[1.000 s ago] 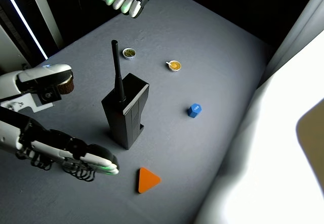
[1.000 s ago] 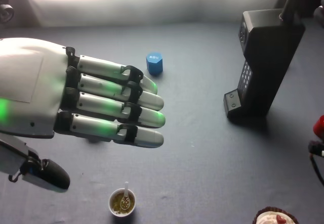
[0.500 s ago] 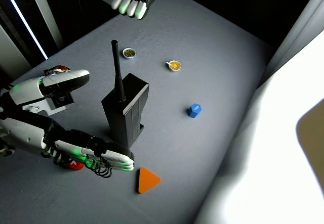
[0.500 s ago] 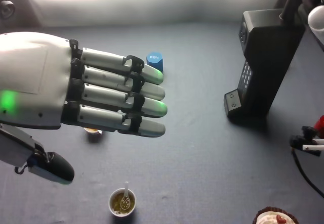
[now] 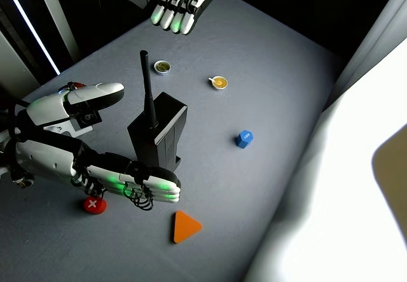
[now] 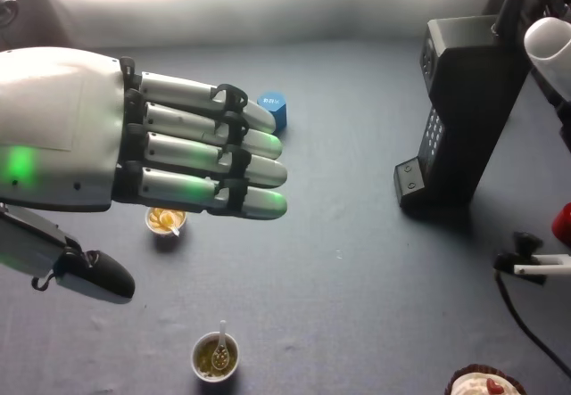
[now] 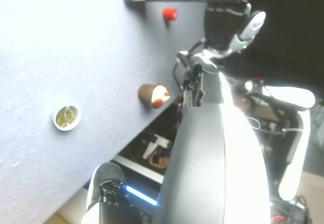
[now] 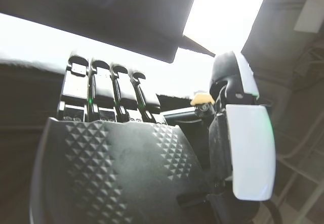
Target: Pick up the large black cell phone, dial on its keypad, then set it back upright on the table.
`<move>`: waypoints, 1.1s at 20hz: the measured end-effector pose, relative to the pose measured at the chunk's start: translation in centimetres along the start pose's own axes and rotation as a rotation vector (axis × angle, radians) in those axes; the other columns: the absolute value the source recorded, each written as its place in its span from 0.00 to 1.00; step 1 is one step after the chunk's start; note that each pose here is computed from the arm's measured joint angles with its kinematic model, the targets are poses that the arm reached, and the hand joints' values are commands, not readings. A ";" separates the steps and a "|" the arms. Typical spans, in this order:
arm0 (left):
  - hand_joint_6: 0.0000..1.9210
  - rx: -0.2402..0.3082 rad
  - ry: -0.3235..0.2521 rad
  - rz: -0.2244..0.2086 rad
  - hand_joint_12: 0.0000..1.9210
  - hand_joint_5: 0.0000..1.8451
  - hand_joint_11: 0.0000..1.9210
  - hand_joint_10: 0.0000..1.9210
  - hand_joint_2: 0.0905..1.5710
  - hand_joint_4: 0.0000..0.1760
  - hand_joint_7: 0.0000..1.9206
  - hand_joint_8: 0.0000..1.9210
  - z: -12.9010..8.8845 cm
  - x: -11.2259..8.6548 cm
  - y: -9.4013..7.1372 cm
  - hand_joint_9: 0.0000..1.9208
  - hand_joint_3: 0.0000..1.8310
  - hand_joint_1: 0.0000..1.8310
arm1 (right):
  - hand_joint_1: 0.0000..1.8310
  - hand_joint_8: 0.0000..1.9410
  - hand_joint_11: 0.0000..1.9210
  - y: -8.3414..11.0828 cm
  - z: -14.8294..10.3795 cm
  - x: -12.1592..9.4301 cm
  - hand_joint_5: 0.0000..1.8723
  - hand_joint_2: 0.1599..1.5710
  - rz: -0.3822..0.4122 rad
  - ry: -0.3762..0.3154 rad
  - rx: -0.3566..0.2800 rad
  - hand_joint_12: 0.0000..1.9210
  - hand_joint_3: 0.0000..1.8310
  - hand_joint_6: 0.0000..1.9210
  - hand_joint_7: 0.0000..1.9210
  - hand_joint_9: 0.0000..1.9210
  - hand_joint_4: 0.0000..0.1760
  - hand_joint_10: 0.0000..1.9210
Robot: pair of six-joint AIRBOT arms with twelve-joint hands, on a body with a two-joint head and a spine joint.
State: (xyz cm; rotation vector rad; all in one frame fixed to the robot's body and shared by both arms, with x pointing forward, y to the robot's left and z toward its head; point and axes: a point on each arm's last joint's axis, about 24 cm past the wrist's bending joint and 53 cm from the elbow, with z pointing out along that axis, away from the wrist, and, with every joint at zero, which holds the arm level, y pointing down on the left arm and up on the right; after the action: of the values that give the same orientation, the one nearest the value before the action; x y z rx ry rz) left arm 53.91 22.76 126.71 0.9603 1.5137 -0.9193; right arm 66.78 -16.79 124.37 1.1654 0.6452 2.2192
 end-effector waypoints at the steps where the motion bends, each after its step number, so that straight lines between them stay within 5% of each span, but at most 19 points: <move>1: 0.00 0.000 -0.001 0.000 0.20 0.06 0.00 0.00 0.70 0.00 0.07 0.00 0.0 0.0 0.0 0.07 0.00 0.28 | 0.31 0.00 0.00 -0.1 0.2 0.3 0.00 0.70 0.013 -0.001 -0.008 0.00 0.00 0.00 0.00 0.00 0.00 0.00; 12: 0.00 0.002 0.000 -0.001 0.16 0.05 0.00 0.00 0.70 0.00 0.06 0.00 0.1 0.0 0.0 0.07 0.00 0.26 | 0.28 0.00 0.00 -0.1 2.0 -1.0 0.00 0.72 0.004 -0.031 -0.063 0.00 0.00 0.00 0.00 0.00 0.00 0.00; 22: 0.00 0.003 -0.049 -0.028 0.13 0.05 0.00 0.00 0.71 0.00 0.06 0.00 0.4 -1.0 0.1 0.06 0.00 0.26 | 0.29 0.00 0.00 -1.3 2.0 0.0 0.00 0.68 0.031 -0.023 -0.043 0.00 0.00 0.00 0.00 0.00 0.00 0.00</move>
State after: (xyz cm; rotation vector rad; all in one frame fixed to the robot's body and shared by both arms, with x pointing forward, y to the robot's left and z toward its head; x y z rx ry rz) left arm 54.24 22.28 127.67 0.9148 1.4881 -0.9582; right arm 68.78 -15.55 124.58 1.1850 0.5709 2.2315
